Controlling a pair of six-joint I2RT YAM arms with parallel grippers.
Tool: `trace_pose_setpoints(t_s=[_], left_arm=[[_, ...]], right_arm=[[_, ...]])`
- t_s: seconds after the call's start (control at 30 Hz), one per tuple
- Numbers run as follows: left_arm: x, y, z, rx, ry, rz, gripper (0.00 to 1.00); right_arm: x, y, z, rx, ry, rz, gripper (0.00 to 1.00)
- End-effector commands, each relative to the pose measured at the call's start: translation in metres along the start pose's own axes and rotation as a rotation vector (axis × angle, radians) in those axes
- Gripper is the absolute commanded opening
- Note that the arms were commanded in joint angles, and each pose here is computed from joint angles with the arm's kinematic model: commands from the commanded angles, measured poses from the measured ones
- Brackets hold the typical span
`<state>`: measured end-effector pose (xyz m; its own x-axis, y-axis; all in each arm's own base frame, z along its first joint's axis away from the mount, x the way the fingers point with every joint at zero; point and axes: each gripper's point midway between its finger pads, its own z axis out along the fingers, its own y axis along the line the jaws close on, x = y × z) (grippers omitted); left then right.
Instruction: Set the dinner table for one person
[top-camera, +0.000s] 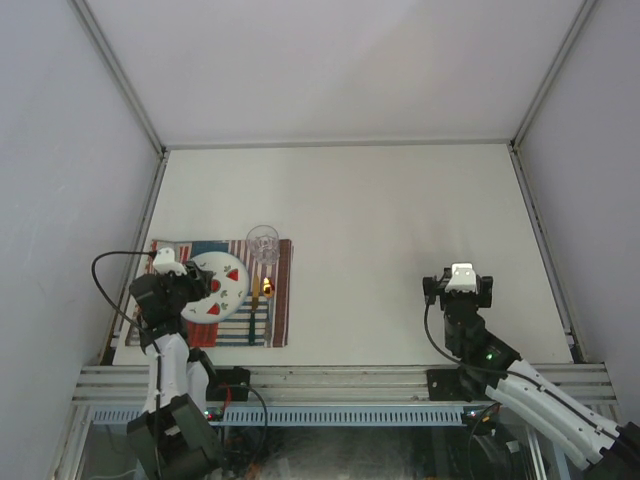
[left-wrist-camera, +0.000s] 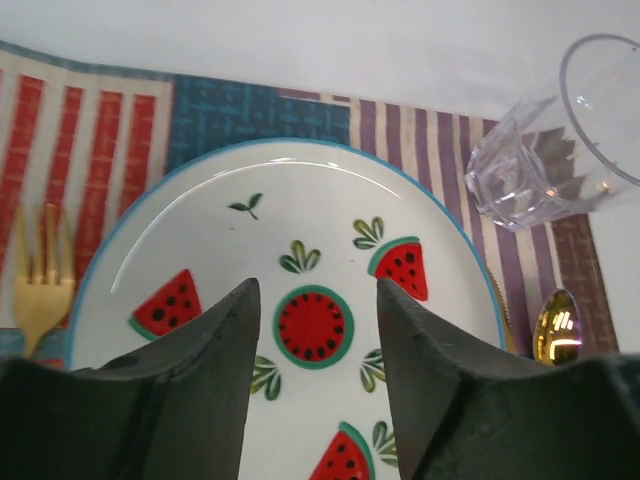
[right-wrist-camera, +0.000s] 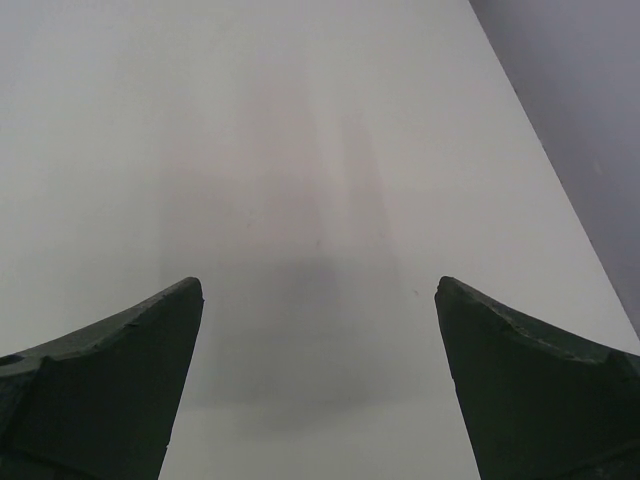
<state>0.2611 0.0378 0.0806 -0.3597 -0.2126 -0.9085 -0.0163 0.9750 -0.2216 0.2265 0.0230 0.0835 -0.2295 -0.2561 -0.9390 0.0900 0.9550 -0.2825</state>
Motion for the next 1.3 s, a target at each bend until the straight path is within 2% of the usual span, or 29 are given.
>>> trace_pose_setpoints(t_s=[0.0, 0.03, 0.07, 0.1, 0.13, 0.2, 0.27, 0.33, 0.53, 0.63, 0.73, 0.83, 0.9, 1.0, 1.27], left_arm=[[-0.009, -0.012, 0.005, 0.104, -0.033, 0.052, 0.62], [-0.009, -0.010, 0.007, 0.098, -0.017, 0.037, 0.89], [-0.004, -0.008, 0.010, 0.094, 0.014, 0.014, 0.98], [-0.001, -0.007, 0.013, 0.093, 0.042, -0.005, 1.00], [0.004, -0.007, 0.014, 0.103, 0.082, -0.029, 1.00], [0.008, -0.024, 0.013, 0.229, 0.121, -0.021, 1.00], [0.009, -0.024, 0.013, 0.240, 0.135, -0.017, 1.00], [0.003, -0.016, 0.014, 0.190, 0.103, 0.003, 1.00], [-0.006, -0.026, 0.002, 0.210, -0.021, 0.084, 1.00], [-0.008, -0.030, -0.001, 0.227, -0.044, 0.107, 1.00], [-0.008, -0.039, -0.003, 0.288, -0.047, 0.124, 1.00], [-0.007, -0.052, -0.014, 0.371, -0.090, 0.185, 1.00], [-0.007, -0.055, -0.018, 0.376, -0.122, 0.221, 1.00], [-0.008, -0.050, -0.018, 0.337, -0.139, 0.214, 1.00], [-0.007, -0.054, -0.018, 0.365, -0.128, 0.213, 1.00]], right_arm=[[-0.020, -0.010, 0.002, 0.065, -0.064, 0.131, 1.00], [-0.019, -0.011, 0.002, 0.063, -0.068, 0.138, 1.00], [-0.020, -0.011, 0.002, 0.055, -0.078, 0.148, 1.00], [-0.020, -0.012, 0.001, 0.050, -0.087, 0.159, 1.00], [-0.021, -0.015, 0.001, 0.056, -0.094, 0.175, 1.00], [-0.020, -0.016, 0.003, 0.047, -0.094, 0.192, 1.00], [-0.016, -0.020, 0.006, 0.058, -0.077, 0.199, 1.00], [-0.013, -0.030, 0.009, 0.113, -0.056, 0.227, 1.00], [-0.003, -0.038, 0.021, 0.203, 0.081, 0.190, 1.00], [-0.003, -0.023, 0.023, 0.142, 0.137, 0.090, 1.00], [-0.007, -0.011, 0.017, 0.131, 0.091, 0.015, 1.00], [-0.022, -0.006, -0.001, 0.157, -0.044, 0.039, 1.00], [-0.025, 0.008, -0.009, 0.056, -0.114, 0.000, 1.00], [-0.027, 0.022, -0.014, -0.061, -0.148, -0.012, 1.00], [-0.029, 0.010, -0.015, 0.002, -0.149, 0.049, 1.00]])
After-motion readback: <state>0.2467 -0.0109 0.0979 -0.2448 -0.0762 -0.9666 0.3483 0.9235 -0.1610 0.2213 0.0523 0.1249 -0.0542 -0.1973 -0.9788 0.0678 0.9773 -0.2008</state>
